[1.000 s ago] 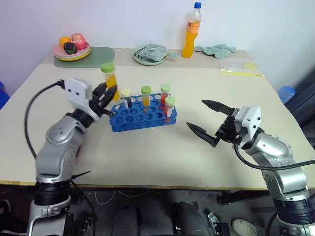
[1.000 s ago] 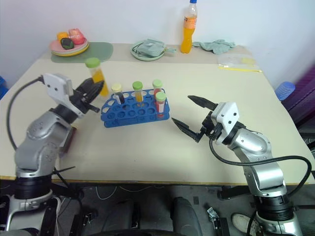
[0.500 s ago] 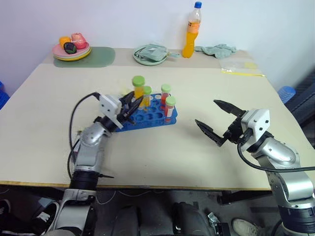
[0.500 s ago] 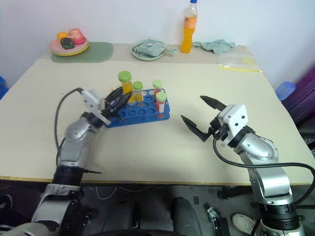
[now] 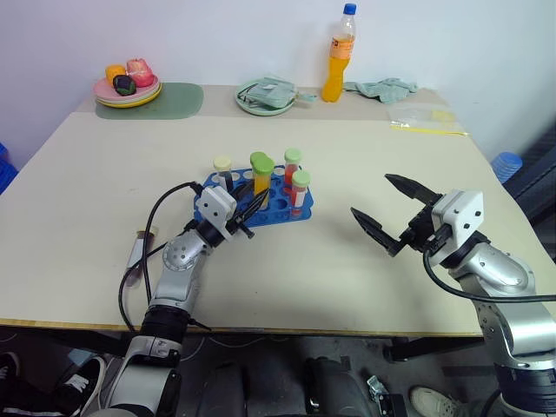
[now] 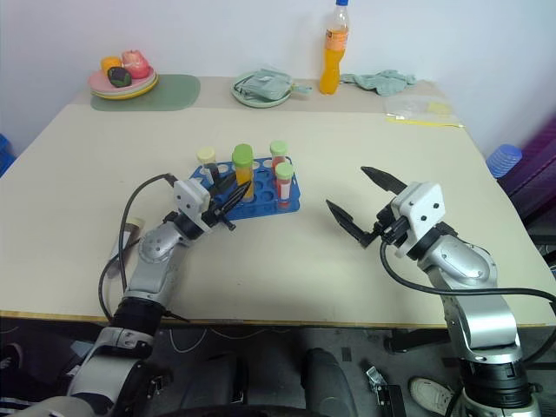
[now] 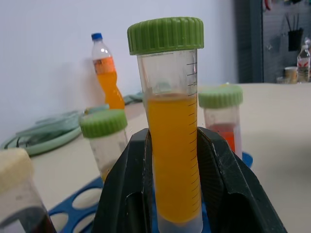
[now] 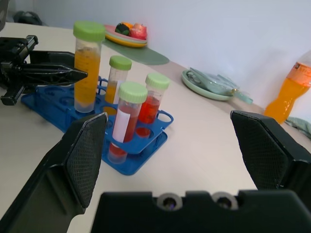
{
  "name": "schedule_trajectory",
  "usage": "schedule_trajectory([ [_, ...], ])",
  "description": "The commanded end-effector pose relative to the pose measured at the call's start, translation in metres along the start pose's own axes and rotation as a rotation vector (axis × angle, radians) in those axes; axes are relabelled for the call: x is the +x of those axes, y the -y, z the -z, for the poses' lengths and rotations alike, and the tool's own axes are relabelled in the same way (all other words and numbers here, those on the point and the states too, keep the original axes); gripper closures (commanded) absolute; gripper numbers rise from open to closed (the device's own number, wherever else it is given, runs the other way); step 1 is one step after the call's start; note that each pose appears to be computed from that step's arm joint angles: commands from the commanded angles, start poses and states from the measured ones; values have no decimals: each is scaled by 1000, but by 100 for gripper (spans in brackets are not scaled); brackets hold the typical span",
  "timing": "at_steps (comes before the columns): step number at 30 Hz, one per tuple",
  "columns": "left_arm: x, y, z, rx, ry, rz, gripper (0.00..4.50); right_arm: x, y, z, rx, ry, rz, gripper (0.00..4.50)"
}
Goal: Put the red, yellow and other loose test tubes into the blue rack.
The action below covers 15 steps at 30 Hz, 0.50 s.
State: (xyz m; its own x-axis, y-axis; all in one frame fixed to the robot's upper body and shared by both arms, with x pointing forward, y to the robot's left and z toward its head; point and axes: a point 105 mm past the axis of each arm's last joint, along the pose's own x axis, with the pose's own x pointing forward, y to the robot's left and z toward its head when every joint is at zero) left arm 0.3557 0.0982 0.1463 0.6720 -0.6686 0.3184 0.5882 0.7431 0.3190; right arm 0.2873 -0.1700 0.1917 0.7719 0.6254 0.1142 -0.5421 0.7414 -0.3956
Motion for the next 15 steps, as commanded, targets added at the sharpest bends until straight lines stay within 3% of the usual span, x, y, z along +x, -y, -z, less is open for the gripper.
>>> schedule_trajectory([
  [1, -2, 4, 1, 16, 4, 3, 376, -2, 6, -12, -48, 37, 25, 0],
  [15, 1, 18, 11, -51, -2, 31, 376, 0, 7, -16, -75, 43, 27, 0],
])
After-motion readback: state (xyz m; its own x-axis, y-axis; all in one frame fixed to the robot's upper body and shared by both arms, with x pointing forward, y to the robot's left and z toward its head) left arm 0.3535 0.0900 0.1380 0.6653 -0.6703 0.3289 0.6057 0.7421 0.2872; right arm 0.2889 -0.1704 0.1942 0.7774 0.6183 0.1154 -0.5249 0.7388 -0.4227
